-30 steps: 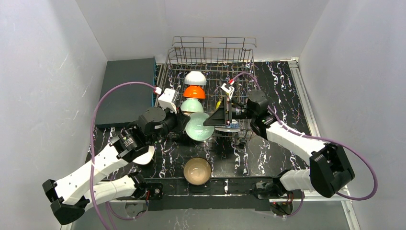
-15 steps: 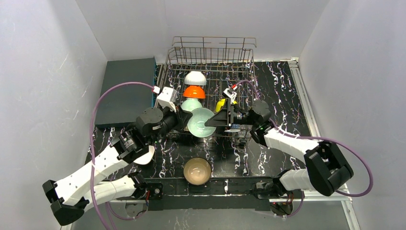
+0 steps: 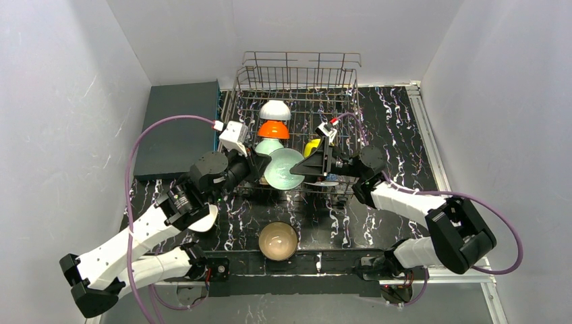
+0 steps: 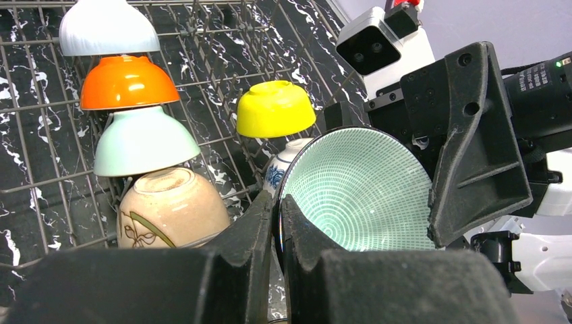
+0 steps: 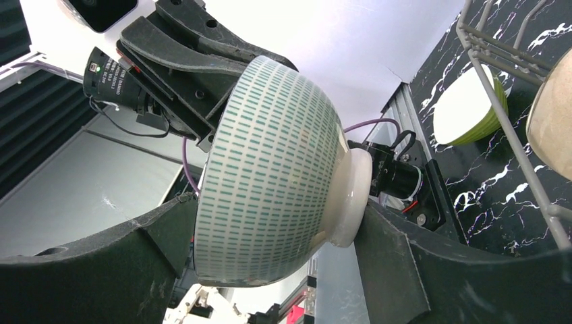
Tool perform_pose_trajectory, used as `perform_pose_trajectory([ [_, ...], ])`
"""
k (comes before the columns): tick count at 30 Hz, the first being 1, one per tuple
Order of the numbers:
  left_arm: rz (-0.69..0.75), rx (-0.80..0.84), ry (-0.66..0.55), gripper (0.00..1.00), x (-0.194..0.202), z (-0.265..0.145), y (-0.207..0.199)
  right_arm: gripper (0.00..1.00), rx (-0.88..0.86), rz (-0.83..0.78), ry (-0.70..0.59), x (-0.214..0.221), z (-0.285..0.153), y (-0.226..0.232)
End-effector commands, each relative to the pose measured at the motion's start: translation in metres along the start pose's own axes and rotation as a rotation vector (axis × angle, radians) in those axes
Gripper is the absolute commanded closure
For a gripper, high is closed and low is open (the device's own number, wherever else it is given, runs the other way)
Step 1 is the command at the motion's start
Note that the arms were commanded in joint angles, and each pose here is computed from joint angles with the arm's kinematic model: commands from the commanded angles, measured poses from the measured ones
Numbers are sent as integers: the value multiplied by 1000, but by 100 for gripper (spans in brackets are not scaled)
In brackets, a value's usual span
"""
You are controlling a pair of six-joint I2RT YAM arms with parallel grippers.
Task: Load the bowls into the dish rack
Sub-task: Pick up the bowl from the center of the board.
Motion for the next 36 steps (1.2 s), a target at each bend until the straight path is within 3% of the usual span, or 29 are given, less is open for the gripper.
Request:
perform_pose_trajectory([
  [1, -7, -14, -44, 100, -10, -5, 3, 10, -95, -103, -2, 8, -3, 30],
  [10, 0, -13, -45, 100, -10, -9, 4, 7, -93, -104, -18, 8, -3, 36],
  [13, 1, -5, -44, 100, -10, -9, 3, 13, -80, -96, -33, 6, -4, 34],
  [15, 2, 4, -43, 100, -9, -9, 1, 26, -52, -84, -41, 4, -3, 29],
  [16, 3, 8, -39, 100, -8, -8, 1, 38, -36, -84, -45, 3, -3, 27],
  [20, 5, 16, -32, 100, -7, -8, -1, 61, 26, -108, -49, -2, 0, 20],
  [24, 5, 18, -14, 99, -5, -7, -1, 92, 97, -142, -37, -5, 2, 14],
  [25, 5, 18, -8, 96, -4, -7, -2, 98, 115, -154, -35, -7, 2, 12],
  [36, -1, 46, 44, 35, -5, -9, -7, 99, 366, -226, -55, -41, -11, -21],
])
Point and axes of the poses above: each gripper's point midway between its finger pads, its own z axis out along the fingers, its own y axis along the line the jaws close on, x = y × z, the point moved 3 cm from there along -z, back along the fingers, and after that the axes turned 12 degrees about z, right-handed, at the moved point
